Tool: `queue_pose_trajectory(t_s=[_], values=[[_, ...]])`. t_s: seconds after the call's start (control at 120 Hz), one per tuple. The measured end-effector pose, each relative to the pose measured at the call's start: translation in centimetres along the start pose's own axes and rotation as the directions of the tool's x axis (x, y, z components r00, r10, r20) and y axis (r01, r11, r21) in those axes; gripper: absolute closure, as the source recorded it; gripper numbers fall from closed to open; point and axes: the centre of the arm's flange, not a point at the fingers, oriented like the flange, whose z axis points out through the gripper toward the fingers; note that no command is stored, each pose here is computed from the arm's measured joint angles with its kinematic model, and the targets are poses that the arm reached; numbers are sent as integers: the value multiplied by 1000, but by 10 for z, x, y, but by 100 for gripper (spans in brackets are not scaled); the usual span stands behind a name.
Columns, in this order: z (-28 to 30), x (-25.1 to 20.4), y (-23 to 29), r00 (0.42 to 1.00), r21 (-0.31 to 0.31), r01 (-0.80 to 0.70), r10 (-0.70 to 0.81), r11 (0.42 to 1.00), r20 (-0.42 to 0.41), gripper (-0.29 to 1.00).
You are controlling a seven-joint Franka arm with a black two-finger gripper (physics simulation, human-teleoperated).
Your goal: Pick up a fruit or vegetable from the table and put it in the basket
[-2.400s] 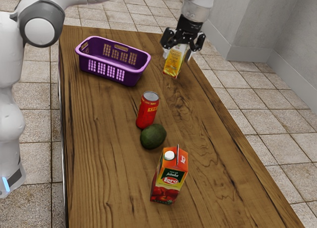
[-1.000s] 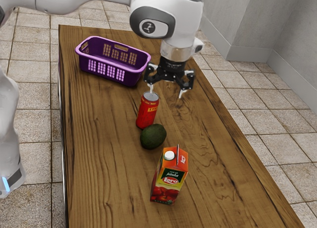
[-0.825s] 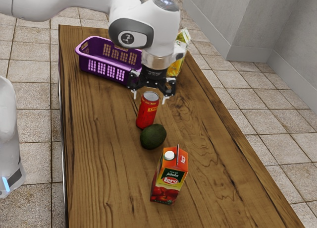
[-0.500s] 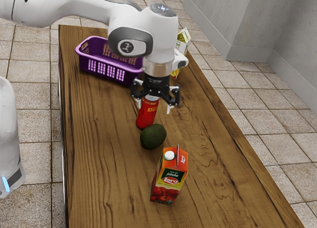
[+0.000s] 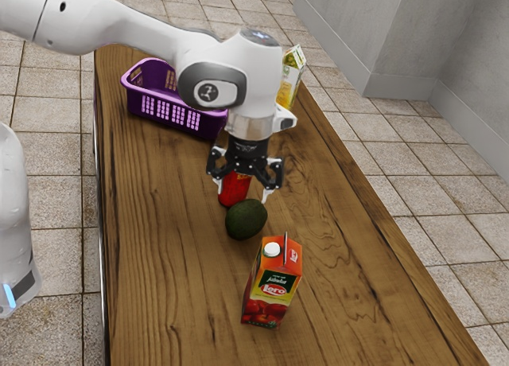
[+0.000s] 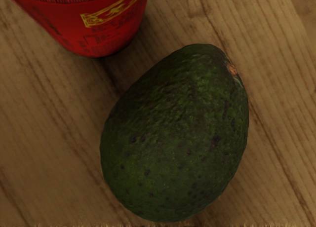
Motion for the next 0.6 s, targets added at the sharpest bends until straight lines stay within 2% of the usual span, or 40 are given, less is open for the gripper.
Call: queue_pose_trajectory(t_s=[0.217,0.6], values=[[12,0,-5,1000,-7,4,-4,1000,27,0],[22,35,-11,997,-4,61,-60,998,45,0]])
